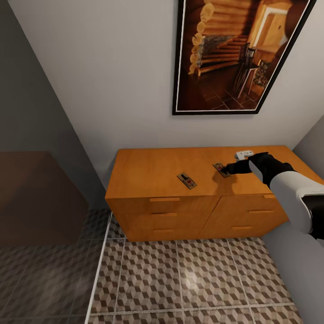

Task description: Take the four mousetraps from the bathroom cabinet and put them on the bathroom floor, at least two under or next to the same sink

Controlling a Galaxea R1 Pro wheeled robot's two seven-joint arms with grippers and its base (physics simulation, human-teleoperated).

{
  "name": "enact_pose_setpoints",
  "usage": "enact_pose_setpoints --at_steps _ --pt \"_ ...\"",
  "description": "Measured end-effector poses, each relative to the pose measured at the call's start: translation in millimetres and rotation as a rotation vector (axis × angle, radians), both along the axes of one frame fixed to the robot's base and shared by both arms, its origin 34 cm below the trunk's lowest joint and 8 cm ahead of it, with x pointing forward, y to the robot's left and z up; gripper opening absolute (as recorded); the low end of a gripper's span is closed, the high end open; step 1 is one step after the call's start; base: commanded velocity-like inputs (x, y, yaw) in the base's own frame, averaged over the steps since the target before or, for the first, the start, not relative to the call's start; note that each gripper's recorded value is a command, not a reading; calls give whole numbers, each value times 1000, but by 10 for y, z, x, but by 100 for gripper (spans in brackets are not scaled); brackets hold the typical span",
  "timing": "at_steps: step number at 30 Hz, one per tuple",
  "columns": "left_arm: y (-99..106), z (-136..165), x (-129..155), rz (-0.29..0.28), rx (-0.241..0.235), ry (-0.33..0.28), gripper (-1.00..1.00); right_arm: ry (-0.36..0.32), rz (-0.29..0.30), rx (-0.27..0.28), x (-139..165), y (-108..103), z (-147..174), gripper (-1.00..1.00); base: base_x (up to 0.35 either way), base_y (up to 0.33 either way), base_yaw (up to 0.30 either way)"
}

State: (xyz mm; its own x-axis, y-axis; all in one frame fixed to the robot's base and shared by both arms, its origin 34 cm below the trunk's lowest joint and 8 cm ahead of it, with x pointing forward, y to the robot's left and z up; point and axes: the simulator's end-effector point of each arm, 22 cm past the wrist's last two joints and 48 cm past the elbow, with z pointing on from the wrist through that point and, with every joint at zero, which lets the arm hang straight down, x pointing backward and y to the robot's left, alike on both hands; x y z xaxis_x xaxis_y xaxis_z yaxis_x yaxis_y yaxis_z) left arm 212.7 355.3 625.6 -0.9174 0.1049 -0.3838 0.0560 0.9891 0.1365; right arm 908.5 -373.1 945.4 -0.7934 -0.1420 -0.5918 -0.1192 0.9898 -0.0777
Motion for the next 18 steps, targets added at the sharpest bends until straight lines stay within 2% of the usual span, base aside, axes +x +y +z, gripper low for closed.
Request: enact_pose_setpoints --at_steps 4,18 --pt "-1 0 0 0 0 0 100 26 -10 3 -41 0 -24 100 0 0 0" --pt "-1 0 0 0 0 0 100 35 -14 6 -54 -6 -24 100 0 0 0"
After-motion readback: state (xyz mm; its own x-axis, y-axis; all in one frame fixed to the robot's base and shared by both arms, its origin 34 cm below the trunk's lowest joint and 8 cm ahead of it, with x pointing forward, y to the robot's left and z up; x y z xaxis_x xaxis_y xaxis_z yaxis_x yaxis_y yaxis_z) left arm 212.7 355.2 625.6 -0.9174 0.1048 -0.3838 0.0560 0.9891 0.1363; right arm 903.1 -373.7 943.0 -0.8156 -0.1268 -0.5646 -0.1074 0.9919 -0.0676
